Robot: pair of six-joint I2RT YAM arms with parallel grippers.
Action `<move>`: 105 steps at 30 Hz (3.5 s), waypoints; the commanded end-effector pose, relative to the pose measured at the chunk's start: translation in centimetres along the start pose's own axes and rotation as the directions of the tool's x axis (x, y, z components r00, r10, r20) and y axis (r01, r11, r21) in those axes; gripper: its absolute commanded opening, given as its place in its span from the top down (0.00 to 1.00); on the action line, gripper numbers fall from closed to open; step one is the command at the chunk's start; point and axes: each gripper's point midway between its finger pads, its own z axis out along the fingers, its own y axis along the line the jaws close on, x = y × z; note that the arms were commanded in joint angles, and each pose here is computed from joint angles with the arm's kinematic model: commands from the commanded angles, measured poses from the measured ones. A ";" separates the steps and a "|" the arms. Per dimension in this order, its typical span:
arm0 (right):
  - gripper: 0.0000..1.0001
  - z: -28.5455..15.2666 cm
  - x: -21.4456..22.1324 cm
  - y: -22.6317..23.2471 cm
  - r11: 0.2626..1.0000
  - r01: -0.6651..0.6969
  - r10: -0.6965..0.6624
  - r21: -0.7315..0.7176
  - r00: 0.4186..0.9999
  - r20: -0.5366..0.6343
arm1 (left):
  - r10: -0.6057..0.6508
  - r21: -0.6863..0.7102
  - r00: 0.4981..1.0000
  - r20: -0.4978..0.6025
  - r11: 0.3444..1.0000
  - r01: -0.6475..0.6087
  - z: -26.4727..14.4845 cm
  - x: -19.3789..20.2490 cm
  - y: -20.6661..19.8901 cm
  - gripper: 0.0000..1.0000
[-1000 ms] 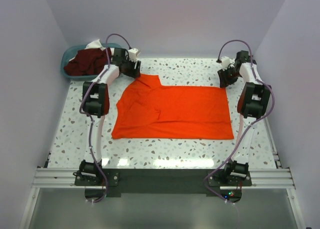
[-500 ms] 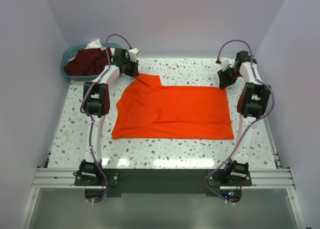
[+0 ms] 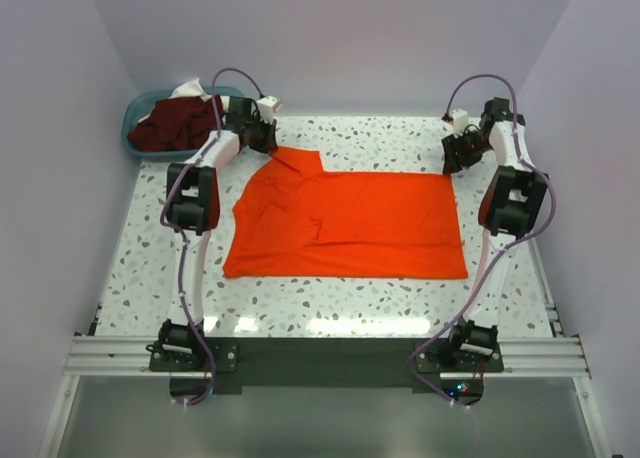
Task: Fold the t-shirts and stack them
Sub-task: Fold the tshirt
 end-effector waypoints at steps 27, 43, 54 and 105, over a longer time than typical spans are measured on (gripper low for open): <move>1.00 1.1 1.0 2.2 0.988 0.083 -0.083 -0.127 0.997 0.002 | 0.069 0.034 0.985 0.156 0.997 -0.075 -2.1 -6.3 -1.3 1.00; 1.00 -2.9 -0.6 3.7 0.989 0.108 -0.102 -0.099 0.993 0.055 | 0.169 0.091 0.942 0.289 0.975 -0.203 -8.0 -10.8 -4.6 1.00; 1.00 -5.4 -0.5 5.0 0.985 0.151 -0.147 -0.082 0.987 0.058 | 0.271 0.094 0.908 0.320 0.944 -0.315 -14.5 -10.1 -7.7 1.00; 1.00 -9.3 5.0 9.3 0.948 0.305 -0.304 -0.089 0.952 0.025 | 0.164 0.071 0.971 -0.176 0.986 -0.154 -25.8 11.9 -16.2 1.00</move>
